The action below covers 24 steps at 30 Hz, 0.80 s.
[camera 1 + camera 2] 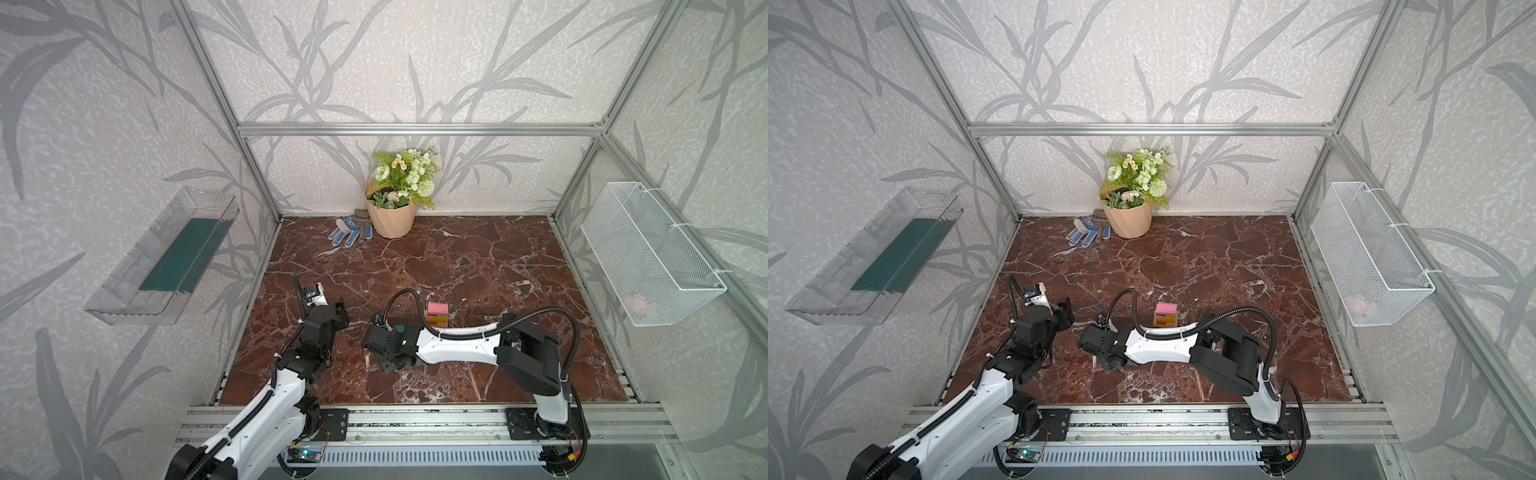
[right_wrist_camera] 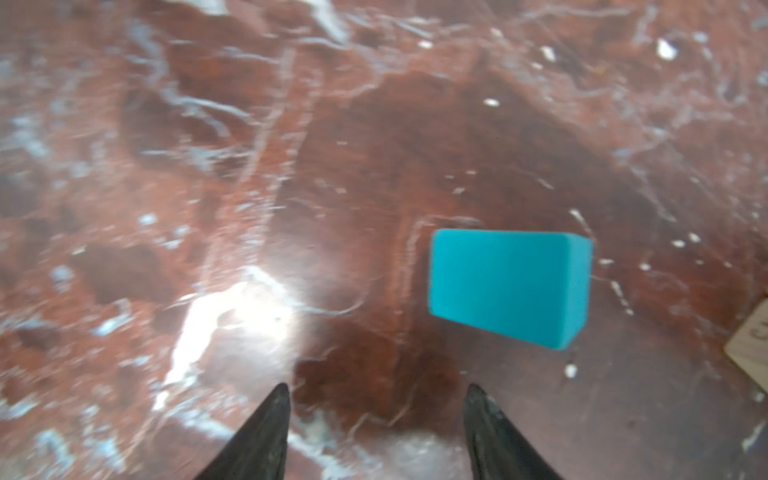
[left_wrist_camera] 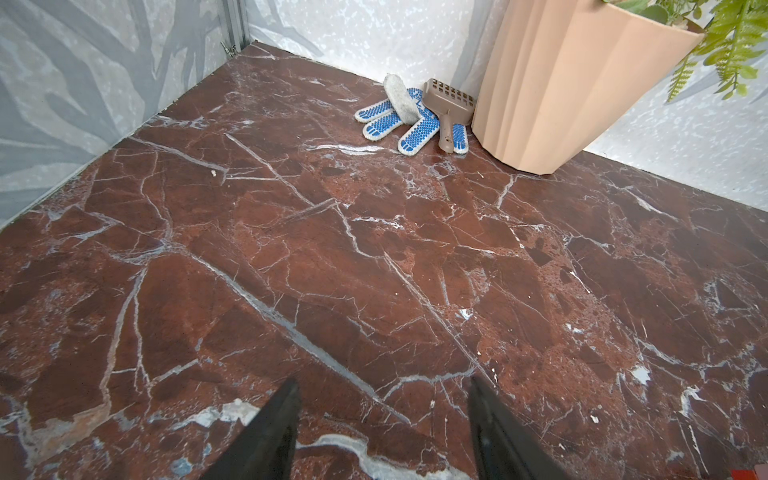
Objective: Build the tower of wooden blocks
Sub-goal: 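Lower the right gripper and close it on the teal triangular block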
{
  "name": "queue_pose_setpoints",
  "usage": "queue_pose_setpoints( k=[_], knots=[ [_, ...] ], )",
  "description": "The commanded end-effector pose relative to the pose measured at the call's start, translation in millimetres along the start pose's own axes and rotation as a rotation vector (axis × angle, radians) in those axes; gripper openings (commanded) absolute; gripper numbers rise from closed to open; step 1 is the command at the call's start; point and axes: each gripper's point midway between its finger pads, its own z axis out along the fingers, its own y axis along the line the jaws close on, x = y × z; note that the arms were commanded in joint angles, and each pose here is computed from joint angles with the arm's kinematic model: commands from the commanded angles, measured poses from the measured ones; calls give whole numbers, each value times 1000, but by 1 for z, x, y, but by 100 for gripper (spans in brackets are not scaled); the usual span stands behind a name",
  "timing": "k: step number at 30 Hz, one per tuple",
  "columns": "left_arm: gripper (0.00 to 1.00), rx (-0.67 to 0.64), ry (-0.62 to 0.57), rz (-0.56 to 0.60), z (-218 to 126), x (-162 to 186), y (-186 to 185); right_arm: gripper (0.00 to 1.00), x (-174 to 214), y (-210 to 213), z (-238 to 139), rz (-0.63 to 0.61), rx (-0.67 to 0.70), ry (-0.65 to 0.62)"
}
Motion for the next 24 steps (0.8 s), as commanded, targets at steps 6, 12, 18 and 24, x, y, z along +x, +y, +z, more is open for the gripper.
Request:
queue_pose_setpoints(
  k=[6,12,18,24],
  knots=[
    [64,-7,-13,-5,-1,0,3,79,-8,-36,-21,16,106,-62],
    [64,-6,-13,-5,-1,0,2,88,-17,-43,-9,-3,2,-65],
    [64,-8,-11,-3,0,0,2,91,-27,-29,9,-97,-73,-60],
    [64,-11,-9,-2,0,0,3,91,-23,-35,20,-136,-34,-28]
  ],
)
